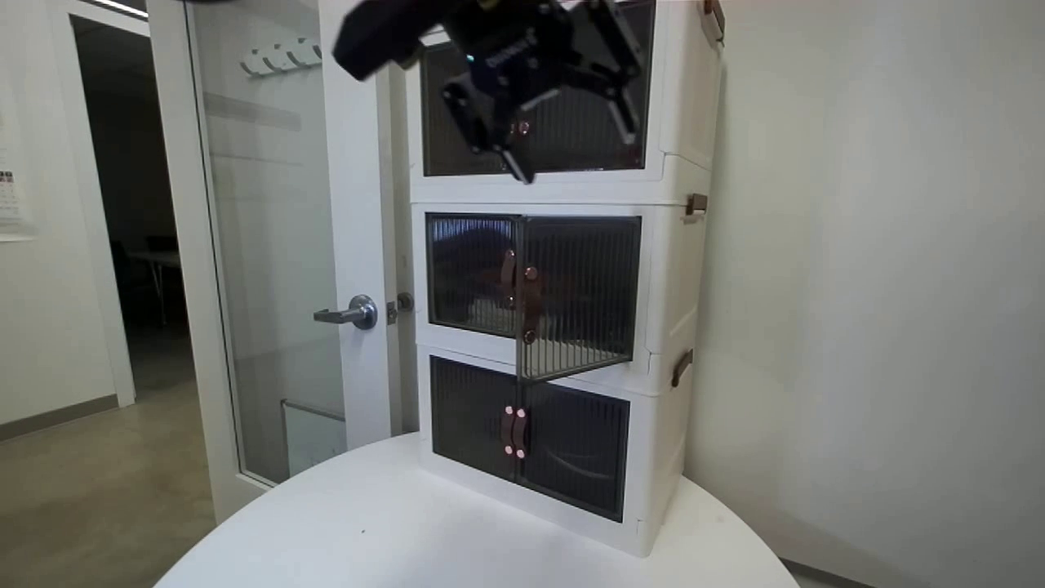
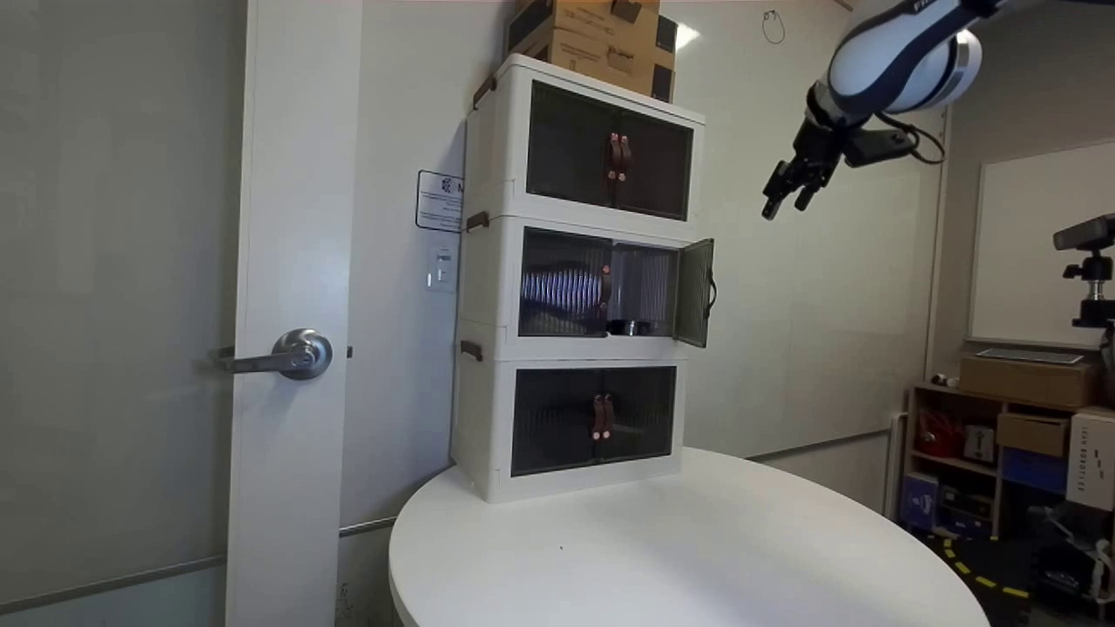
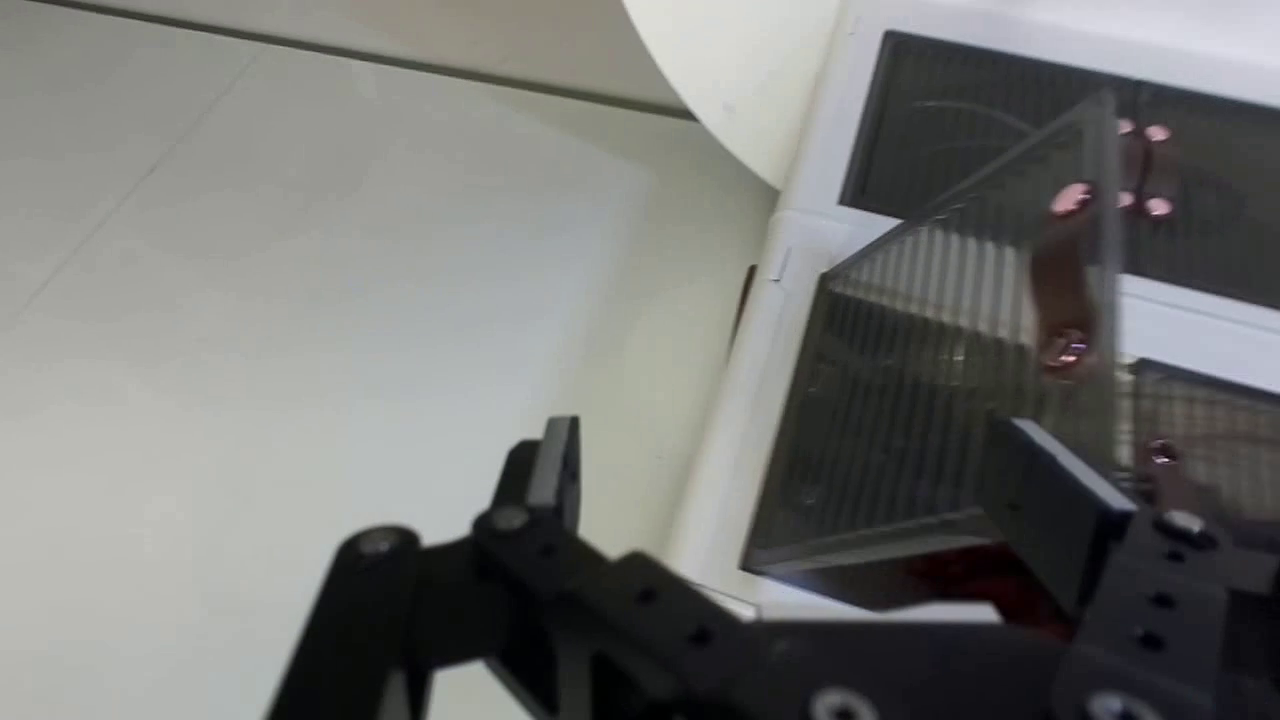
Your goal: Open the doors of the middle shelf
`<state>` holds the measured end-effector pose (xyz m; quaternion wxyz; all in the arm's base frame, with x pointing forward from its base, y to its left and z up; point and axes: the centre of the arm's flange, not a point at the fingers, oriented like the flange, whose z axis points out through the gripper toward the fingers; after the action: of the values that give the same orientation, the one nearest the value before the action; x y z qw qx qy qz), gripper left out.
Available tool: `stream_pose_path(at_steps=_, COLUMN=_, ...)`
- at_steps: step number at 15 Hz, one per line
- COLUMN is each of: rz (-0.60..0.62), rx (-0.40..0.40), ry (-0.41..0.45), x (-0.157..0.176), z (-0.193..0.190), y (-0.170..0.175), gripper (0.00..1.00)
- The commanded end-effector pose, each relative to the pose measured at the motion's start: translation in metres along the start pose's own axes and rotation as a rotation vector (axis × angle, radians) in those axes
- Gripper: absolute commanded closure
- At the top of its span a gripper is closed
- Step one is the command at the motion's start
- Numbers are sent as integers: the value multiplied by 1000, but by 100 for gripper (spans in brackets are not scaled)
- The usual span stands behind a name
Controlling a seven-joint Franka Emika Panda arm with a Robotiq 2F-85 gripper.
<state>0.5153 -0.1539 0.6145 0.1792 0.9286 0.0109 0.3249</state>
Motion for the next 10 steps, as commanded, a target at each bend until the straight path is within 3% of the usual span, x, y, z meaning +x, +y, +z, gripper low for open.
stream_pose_path(at_steps=1, rz=-154, rx=67, ry=-112, x=64, z=-61, y=-34, gripper=0)
stream_pose_path(at_steps=5, rz=-307, rx=133, ry=-205, x=106, z=-109, y=-82, gripper=0)
stream_pose_path(at_steps=10, rz=-315, rx=169, ry=-147, x=170, z=-158, y=-144, gripper=0)
